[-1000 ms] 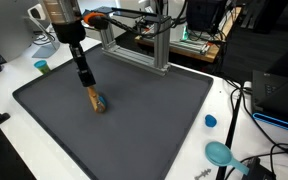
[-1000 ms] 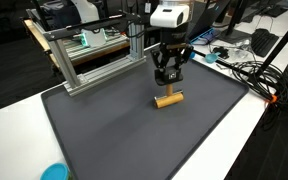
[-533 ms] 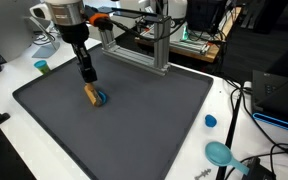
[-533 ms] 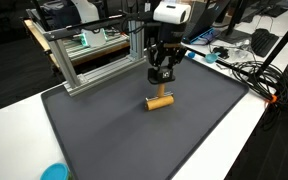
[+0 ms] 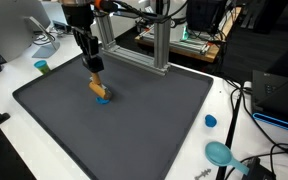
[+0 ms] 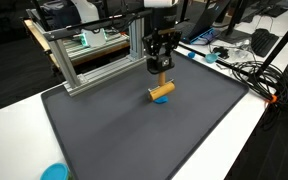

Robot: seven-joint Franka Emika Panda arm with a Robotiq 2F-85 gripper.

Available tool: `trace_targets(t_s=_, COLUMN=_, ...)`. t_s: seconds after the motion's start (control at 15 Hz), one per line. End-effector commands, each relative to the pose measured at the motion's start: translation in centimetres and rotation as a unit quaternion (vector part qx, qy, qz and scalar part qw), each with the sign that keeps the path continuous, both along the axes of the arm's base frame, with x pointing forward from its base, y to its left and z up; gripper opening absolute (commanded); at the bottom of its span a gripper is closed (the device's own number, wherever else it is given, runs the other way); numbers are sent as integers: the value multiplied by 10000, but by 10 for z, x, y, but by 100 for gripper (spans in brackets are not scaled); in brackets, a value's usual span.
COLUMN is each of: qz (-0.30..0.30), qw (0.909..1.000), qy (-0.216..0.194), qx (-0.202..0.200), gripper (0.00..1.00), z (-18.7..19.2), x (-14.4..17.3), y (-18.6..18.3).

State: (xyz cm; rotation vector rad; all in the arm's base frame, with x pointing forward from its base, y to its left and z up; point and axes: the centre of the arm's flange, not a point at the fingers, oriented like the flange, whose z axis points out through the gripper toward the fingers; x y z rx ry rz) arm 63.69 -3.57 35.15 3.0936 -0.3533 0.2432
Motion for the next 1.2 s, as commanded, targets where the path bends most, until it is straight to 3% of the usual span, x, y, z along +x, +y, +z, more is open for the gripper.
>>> trace_targets(t_s=0.0, qz=510, qw=9974, qy=-472, qx=180, gripper=23, z=27, x=-32, y=-2)
trace_targets(t_s=0.07, qz=884, qw=9951, qy=-411, qx=-158, gripper=23, z=33, x=-35, y=-2)
trace_targets(t_s=0.27, qz=1565, qw=9852, qy=-191, qx=-675, gripper=23, z=45, x=-42, y=9)
trace_targets(t_s=0.53, qz=2422, qw=9625, qy=144, qx=-1210, gripper=23, z=61, x=-49, y=20)
trace_targets(t_s=0.87, qz=3616, qw=9216, qy=551, qx=-1297, gripper=23, z=69, x=-29, y=18)
trace_targets(t_s=1.0, qz=4111, qw=9012, qy=697, qx=-1181, gripper=23, z=58, x=-19, y=17)
trace_targets(t_s=1.07, qz=4229, qw=8968, qy=915, qx=-920, gripper=23, z=52, x=-12, y=15)
trace_targets(t_s=1.13, qz=3906, qw=9109, qy=670, qx=-1150, gripper=48, z=52, x=-34, y=22)
